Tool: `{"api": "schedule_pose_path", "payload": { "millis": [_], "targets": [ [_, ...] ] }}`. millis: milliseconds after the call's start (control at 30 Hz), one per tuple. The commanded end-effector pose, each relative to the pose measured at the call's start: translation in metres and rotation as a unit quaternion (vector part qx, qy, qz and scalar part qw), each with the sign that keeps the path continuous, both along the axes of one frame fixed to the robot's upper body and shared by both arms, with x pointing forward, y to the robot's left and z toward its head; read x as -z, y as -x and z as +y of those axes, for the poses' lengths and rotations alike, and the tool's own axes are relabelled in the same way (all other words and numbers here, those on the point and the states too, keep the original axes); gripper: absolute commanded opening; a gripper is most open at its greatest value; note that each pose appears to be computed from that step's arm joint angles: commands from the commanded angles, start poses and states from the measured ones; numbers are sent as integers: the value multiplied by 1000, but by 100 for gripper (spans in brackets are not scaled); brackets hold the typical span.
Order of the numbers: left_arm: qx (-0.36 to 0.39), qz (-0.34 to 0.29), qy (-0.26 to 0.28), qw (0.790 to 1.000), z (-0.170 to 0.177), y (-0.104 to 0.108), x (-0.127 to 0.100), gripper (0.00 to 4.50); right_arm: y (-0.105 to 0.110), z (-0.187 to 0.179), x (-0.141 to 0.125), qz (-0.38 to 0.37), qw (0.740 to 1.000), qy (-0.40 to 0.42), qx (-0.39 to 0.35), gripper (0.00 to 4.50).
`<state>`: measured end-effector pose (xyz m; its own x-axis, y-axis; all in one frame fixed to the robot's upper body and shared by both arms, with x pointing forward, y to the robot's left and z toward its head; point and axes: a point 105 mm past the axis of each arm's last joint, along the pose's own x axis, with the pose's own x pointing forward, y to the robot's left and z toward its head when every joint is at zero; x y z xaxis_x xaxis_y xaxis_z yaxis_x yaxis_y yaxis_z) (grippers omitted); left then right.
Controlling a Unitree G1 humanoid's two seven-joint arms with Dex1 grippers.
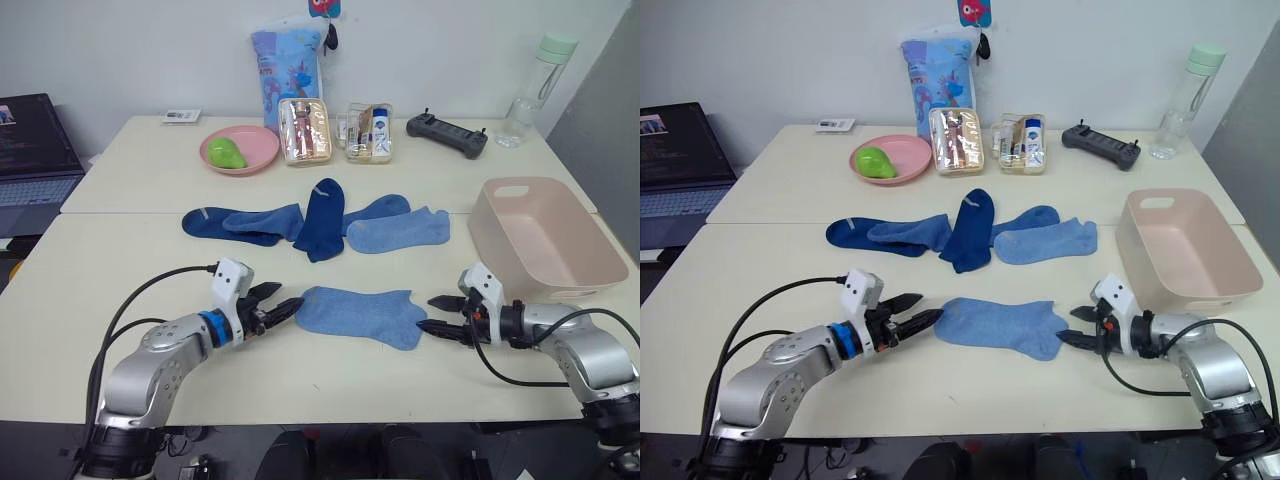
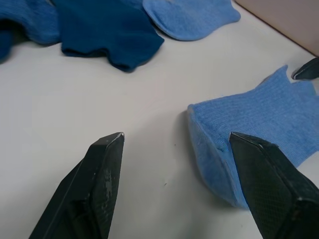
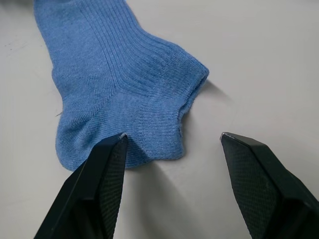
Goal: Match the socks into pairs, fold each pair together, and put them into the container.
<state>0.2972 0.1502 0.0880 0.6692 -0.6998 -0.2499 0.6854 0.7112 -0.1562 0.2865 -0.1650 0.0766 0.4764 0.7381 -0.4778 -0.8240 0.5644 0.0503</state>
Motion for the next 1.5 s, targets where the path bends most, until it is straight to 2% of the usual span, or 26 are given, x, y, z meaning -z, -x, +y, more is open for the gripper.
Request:
{"api": "schedule_pose_path", "payload": {
  "millis": [33,100,200,433,500,733,833,967,1100,1300,1367,1500],
  "targets": [
    [19,-25,-26,999,-5,-6,-3,348,2,5,-1,-11,1000,-1,-2,319],
    [21,-26,-33,999,-6,-9,0,348,2,9,-1,-14,1000,-6,-3,319],
    [19,-27,-38,999,-3,-9,1,289,3,11,1,-16,1000,-6,-4,260],
    [26,-20,-38,999,-1,1,6,61,8,11,-1,-10,1000,-9,-12,11],
    [23,-13,-23,999,-3,7,7,4,7,10,-4,-11,1000,-8,-15,0],
    [4,5,22,1000,-7,22,3,4,-2,9,-15,-16,999,-9,-28,0],
    [8,22,51,998,-14,35,-1,4,-5,11,-18,-11,999,-5,-38,0],
    [25,44,56,997,-24,54,1,4,-8,11,-19,-13,999,3,-48,0],
    [-10,35,38,999,-18,48,9,4,-14,6,-16,-14,999,11,-45,0],
    [-24,35,69,997,-18,45,0,4,-20,0,-9,-14,999,22,-38,0],
    [-28,44,99,994,-17,46,-7,4,-20,-3,-10,-14,999,23,-40,0],
    [-22,56,58,996,-12,48,6,4,-18,-9,-10,-9,999,28,-40,0]
  ]
}}
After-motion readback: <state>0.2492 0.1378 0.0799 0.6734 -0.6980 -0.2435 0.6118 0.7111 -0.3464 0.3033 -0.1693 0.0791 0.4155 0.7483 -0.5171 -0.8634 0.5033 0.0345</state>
